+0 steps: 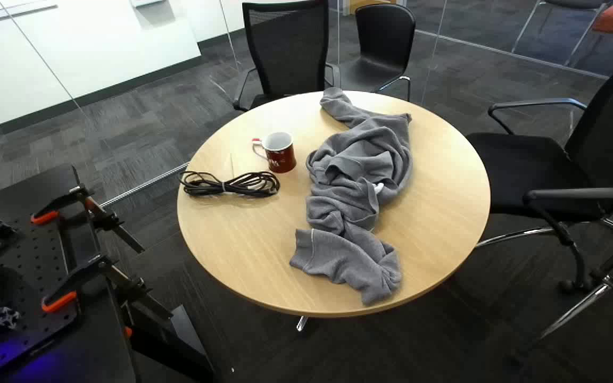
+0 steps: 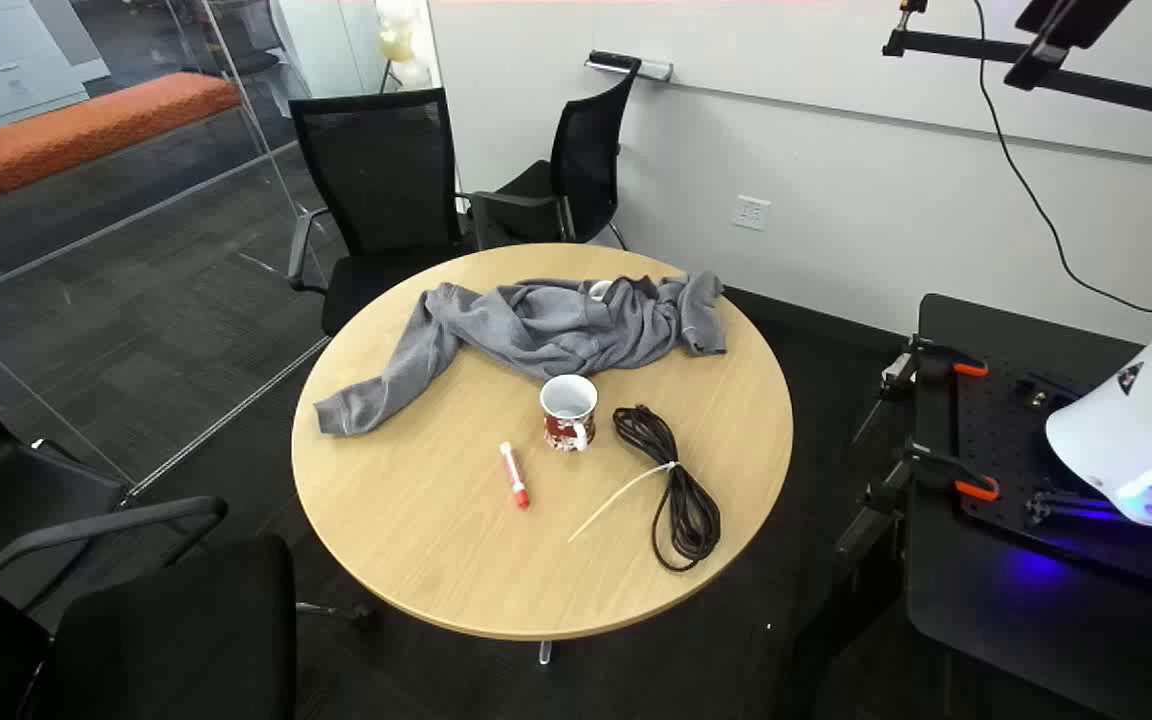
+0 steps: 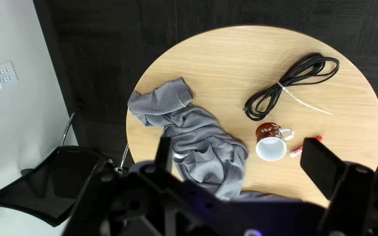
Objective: Put the marker in the mug
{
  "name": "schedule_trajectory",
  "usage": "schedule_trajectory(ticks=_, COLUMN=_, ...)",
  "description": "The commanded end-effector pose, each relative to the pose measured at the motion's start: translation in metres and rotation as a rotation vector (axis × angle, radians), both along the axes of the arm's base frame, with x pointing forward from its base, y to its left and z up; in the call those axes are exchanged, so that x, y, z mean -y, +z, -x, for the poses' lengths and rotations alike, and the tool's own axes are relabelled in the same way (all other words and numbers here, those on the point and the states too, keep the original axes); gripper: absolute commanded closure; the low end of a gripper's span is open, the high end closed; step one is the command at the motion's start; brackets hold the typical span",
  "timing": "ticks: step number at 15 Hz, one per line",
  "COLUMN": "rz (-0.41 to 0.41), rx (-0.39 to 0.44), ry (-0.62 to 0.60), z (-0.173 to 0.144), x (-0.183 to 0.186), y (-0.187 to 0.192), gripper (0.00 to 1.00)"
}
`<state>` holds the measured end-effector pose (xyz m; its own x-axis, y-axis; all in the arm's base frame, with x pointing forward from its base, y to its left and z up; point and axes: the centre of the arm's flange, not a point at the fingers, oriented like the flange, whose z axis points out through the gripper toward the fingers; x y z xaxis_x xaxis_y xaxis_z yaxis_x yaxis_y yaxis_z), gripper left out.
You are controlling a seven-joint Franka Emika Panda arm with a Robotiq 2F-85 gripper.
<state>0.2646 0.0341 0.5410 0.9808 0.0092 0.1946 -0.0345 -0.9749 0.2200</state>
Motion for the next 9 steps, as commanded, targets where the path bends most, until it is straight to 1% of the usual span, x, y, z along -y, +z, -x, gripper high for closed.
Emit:
schedule_trajectory(ticks=1, rz=0.0, rx=0.0, ry=0.0, z=0.0, x=0.0, y=0.0, gripper=0.0)
schedule_trajectory(ticks=7, rz=0.005, rx=0.003, ry=0.002, z=-0.002, x=-0.002, y=0.001, gripper=0.0)
schedule_trajectory(ticks=9, rz=0.008, rx=0.034, ry=0.004, z=-0.013, x=-0.006, y=0.01, gripper=0.0)
